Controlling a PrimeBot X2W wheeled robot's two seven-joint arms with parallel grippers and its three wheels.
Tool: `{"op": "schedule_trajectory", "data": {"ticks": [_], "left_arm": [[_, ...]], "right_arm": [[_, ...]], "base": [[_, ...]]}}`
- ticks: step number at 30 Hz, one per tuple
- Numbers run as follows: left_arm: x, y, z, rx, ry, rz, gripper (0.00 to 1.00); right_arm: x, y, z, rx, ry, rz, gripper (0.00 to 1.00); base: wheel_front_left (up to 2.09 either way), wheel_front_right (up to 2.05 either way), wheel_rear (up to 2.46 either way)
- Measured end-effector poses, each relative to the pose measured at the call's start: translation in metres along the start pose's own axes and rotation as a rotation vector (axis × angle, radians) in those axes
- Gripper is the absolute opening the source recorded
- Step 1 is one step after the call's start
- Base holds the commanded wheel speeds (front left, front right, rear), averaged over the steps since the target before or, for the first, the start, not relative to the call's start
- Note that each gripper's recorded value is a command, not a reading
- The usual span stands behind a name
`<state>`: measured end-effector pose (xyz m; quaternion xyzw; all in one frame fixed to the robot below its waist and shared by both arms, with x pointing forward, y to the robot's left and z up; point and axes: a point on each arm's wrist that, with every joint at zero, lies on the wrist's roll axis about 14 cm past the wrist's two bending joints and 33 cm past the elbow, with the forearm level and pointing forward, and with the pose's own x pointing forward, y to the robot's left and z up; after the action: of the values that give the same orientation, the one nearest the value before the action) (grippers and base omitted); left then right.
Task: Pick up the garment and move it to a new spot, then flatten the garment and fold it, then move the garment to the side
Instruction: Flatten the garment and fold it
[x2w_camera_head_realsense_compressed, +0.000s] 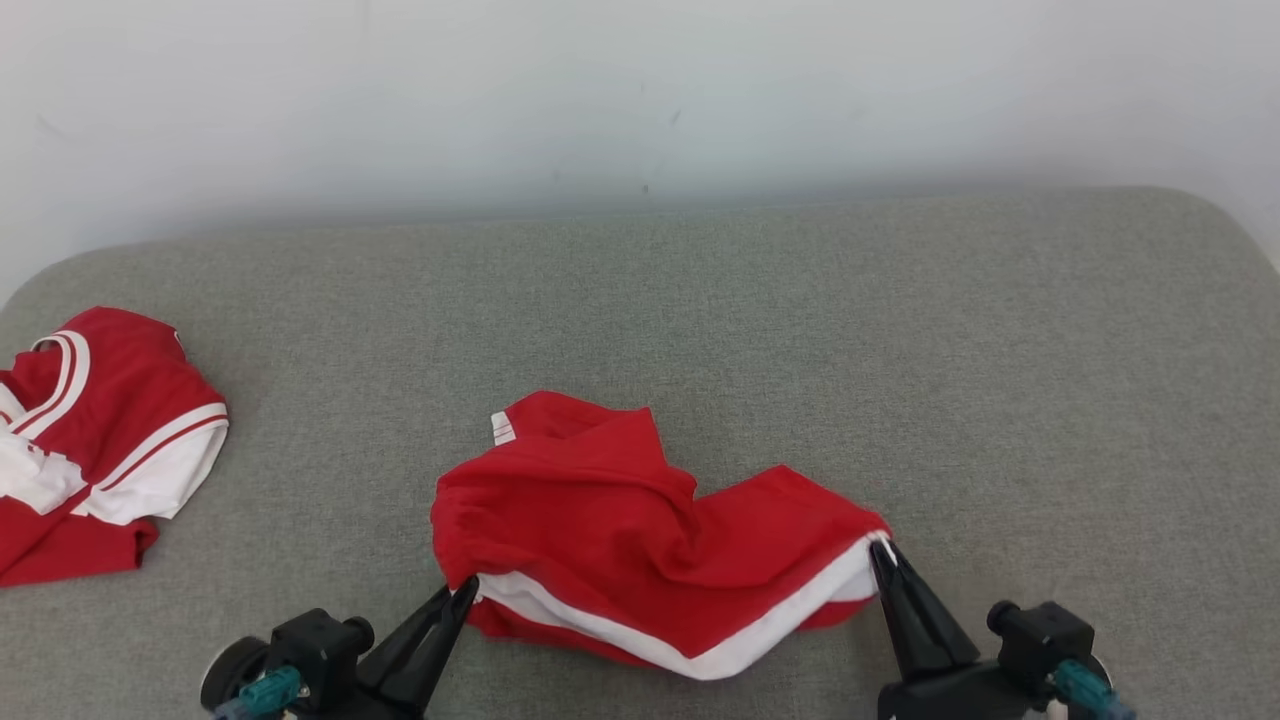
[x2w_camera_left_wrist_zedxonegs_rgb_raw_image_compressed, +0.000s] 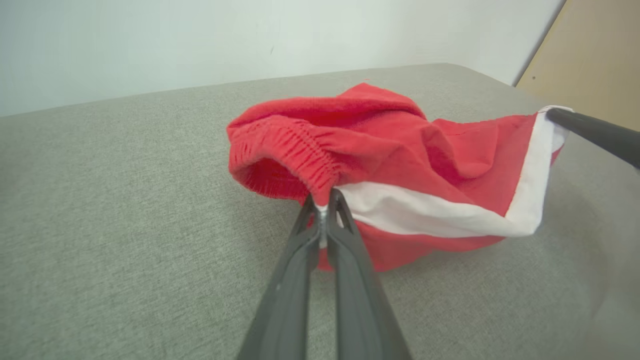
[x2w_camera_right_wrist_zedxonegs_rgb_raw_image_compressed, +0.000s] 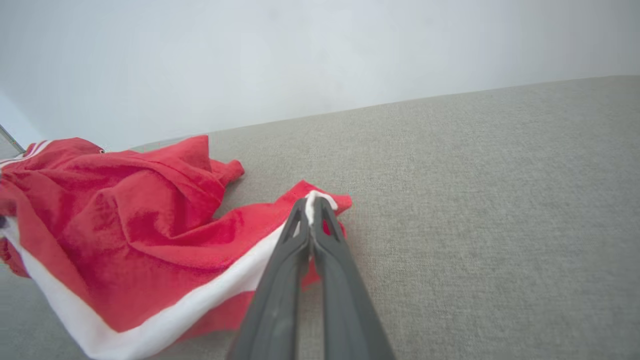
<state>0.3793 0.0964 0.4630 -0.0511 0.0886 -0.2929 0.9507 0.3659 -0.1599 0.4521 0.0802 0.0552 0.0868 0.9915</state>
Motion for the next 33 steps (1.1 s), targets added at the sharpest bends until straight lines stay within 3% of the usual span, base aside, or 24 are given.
{"op": "schedule_trajectory", "data": {"ticks": [6, 12, 17, 27, 33], "left_arm": [[0.016, 0.003, 0.043, 0.063, -0.102, -0.035, 0.00], [0.053, 0.004, 0.110, 0.146, -0.206, -0.103, 0.00], [0.097, 0.007, 0.180, 0.211, -0.262, -0.166, 0.00], [0.177, 0.044, 0.289, 0.200, -0.344, -0.145, 0.00], [0.218, 0.066, 0.333, 0.178, -0.429, -0.126, 0.00]], "right_arm": [[0.022, 0.003, 0.040, 0.013, -0.093, 0.032, 0.00], [0.061, -0.009, 0.106, 0.017, -0.235, 0.044, 0.00], [0.107, -0.026, 0.182, 0.028, -0.382, 0.045, 0.00], [0.194, -0.034, 0.309, 0.072, -0.566, 0.083, 0.00], [0.239, -0.045, 0.363, 0.097, -0.620, 0.066, 0.00]], "base": [[0.00, 0.00, 0.00], [0.00, 0.00, 0.00], [0.00, 0.00, 0.00], [0.00, 0.00, 0.00], [0.00, 0.00, 0.00]]}}
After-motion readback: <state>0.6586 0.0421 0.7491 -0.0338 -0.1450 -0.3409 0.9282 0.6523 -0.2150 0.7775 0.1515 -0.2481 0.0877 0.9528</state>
